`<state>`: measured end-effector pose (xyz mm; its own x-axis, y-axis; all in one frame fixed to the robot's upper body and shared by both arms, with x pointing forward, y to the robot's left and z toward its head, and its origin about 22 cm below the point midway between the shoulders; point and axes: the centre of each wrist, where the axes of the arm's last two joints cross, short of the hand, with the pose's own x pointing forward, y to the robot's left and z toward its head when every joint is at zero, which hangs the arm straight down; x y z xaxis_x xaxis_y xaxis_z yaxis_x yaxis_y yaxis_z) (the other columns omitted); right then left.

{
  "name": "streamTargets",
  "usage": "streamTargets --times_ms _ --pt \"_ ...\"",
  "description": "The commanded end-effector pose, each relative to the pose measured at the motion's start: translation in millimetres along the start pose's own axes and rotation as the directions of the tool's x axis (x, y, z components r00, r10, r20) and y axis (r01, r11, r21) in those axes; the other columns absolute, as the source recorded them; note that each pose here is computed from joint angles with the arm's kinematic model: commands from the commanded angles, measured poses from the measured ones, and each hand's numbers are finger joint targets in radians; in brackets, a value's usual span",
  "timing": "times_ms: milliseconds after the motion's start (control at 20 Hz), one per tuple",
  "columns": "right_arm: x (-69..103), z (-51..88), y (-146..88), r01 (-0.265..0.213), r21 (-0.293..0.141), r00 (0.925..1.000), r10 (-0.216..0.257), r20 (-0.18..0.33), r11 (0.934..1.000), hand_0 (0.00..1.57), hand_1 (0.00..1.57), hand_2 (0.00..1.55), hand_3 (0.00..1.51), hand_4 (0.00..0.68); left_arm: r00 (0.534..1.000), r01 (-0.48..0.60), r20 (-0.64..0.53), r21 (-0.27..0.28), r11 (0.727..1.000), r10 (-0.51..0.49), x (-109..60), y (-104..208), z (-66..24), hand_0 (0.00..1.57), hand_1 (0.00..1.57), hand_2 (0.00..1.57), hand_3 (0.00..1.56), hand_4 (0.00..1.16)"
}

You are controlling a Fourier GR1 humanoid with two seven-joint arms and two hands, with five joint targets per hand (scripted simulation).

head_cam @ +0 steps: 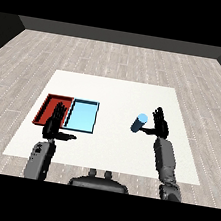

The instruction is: Pick the blue can and put it in the blue box

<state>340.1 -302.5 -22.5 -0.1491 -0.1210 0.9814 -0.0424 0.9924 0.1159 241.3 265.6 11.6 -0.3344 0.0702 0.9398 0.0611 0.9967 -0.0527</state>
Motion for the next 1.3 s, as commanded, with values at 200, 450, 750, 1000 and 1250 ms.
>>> streamTargets --times_ms 200,450,750,1000,1250 --pt "-23.4 -15.3 21.9 0.028 -0.001 0.9981 -0.028 -0.055 0.9996 0.0 0.0 0.0 0.0 0.0 1.0 0.008 -0.008 0.007 1.0 -0.008 4.7 -12.5 2.4 0.0 0.0 0.0 0.0 0.0" --pt "-27.0 -24.1 28.3 0.071 0.001 0.9936 -0.071 -0.088 0.9975 0.0 0.0 0.0 0.0 0.0 1.0 -0.001 -0.013 0.017 1.0 0.001 -15.5 6.7 2.8 0.0 0.0 0.0 0.0 0.0" --pt "-36.9 -26.4 49.2 0.073 -0.018 0.9908 -0.075 -0.113 0.9972 0.0 0.0 0.0 0.0 0.0 1.0 -0.023 0.0 0.008 1.0 0.023 8.3 5.7 5.8 0.0 0.0 0.0 0.0 0.0" --pt "-41.0 -27.7 37.4 0.115 -0.015 0.9856 -0.115 -0.124 0.9933 0.0 0.0 0.0 0.0 0.0 1.0 -0.012 0.007 0.02 1.0 0.012 6.9 3.5 -0.8 0.0 0.0 0.0 0.0 0.0" --pt "-42.5 -23.1 30.7 0.059 -0.078 0.9908 -0.067 -0.117 0.9952 0.0 0.0 0.15 0.22 0.0 1.0 0.008 -0.002 0.016 1.0 -0.008 9.4 11.7 -2.4 0.0 0.0 0.0 0.0 0.0"
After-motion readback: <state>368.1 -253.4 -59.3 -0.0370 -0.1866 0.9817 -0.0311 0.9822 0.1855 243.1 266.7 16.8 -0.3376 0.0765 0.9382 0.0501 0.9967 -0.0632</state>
